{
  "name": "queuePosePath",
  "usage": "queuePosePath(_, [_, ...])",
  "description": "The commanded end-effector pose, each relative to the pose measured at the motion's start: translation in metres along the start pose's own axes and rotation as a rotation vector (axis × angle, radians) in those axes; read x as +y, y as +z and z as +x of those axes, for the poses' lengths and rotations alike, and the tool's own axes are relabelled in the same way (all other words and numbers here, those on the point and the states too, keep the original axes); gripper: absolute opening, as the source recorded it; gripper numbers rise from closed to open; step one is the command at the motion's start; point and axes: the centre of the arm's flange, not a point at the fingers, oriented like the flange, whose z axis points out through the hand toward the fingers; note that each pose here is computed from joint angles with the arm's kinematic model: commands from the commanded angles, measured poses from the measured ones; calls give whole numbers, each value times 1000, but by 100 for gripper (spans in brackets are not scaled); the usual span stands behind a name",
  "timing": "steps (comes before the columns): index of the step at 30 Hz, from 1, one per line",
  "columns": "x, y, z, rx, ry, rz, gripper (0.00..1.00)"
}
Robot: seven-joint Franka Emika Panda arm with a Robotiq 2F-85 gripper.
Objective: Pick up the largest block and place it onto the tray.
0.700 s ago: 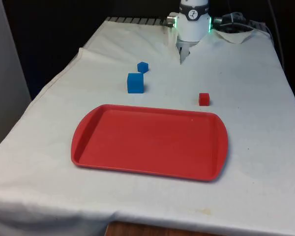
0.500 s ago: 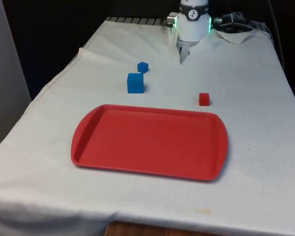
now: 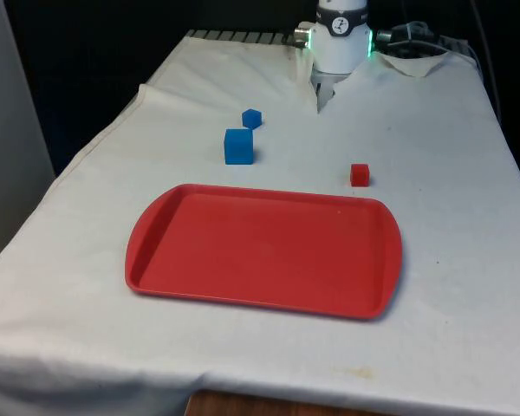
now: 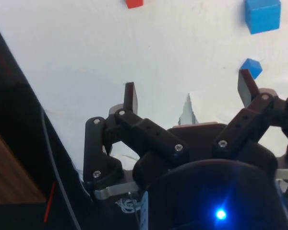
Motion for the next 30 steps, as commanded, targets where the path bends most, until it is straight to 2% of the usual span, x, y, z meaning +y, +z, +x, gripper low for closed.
queuePosePath(1, [2,-2,-2,2,0,-7,100])
queuePosePath(7, [10,-2,-12,10,-2,-11,100])
queuePosePath(8, [8,-1,-7,-4,0,-5,100])
queuePosePath(9, [11,-3,-14,12,-4,-12,100])
queuePosePath(15, [20,-1,-29,17,-9,-17,100])
queuePosePath(16, [19,1,-28,2,-9,-11,100])
queuePosePath(17, [21,0,-33,18,-12,-17,100])
queuePosePath(25, [33,8,-53,25,-17,-16,100])
queuePosePath(26, [32,11,-54,9,-18,-11,100])
queuePosePath(27, [37,11,-58,23,-20,-16,100])
queuePosePath(30, [44,16,-65,26,-21,-13,100])
